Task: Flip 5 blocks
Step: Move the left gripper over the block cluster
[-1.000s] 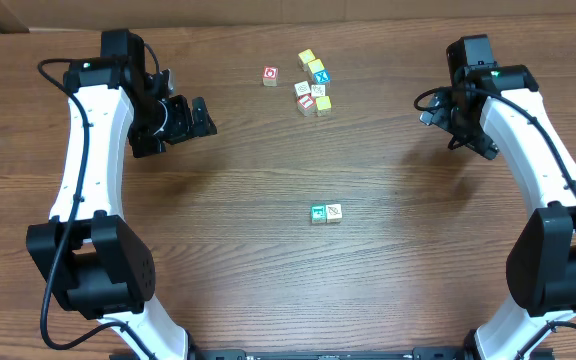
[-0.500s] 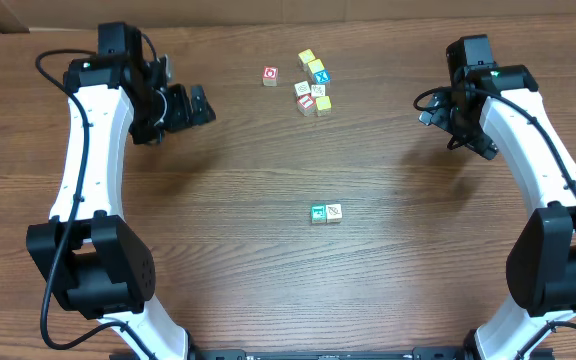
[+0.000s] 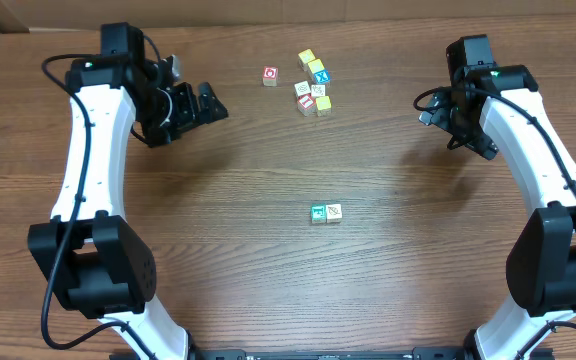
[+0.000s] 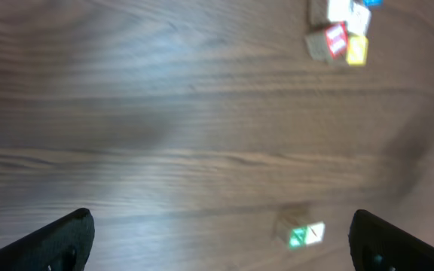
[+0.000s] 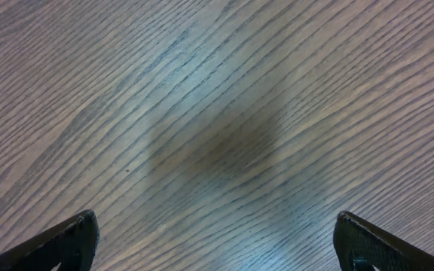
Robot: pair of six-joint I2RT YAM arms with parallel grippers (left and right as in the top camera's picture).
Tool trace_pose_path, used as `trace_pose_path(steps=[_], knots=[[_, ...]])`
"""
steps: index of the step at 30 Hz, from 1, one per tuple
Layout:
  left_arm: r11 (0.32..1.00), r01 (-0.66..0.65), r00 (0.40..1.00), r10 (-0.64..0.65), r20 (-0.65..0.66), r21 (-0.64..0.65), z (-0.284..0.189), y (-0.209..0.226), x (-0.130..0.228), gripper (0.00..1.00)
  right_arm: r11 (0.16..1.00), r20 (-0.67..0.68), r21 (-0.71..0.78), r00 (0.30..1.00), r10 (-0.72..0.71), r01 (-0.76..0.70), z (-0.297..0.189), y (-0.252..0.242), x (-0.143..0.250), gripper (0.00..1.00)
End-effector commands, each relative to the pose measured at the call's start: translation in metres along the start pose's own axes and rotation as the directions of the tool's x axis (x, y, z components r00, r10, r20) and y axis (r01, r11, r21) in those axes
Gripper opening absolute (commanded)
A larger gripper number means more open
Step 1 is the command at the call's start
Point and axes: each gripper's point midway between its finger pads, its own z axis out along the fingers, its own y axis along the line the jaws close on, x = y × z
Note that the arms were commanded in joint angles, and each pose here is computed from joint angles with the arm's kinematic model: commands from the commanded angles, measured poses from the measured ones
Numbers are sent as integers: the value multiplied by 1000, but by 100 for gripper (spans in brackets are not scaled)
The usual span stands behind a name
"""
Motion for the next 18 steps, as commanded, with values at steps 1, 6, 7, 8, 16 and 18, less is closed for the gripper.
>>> trace_pose_path(steps=[1, 6, 7, 8, 16, 18], knots=[[996, -42, 998, 45, -45, 75, 6, -38, 14, 100, 1000, 28, -18, 1000, 6, -5, -10, 1, -5, 100], [989, -143, 986, 147, -80, 47, 25, -77, 35, 100, 1000, 28, -18, 1000, 6, -5, -10, 2, -5, 100], [989, -145, 986, 145, -83, 12, 30, -82, 40, 100, 1000, 28, -18, 1000, 6, -5, -10, 1, -5, 100], [989, -147, 986, 145, -83, -16, 33, -86, 43, 100, 1000, 28, -18, 1000, 6, -5, -10, 2, -5, 100], [958, -279, 958, 273, -90, -62, 48, -129, 70, 100, 1000, 28, -18, 1000, 6, -5, -10, 1, -5, 100], [957, -284, 957, 279, -82, -54, 43, -135, 69, 100, 1000, 28, -18, 1000, 6, -5, -10, 1, -5, 100]])
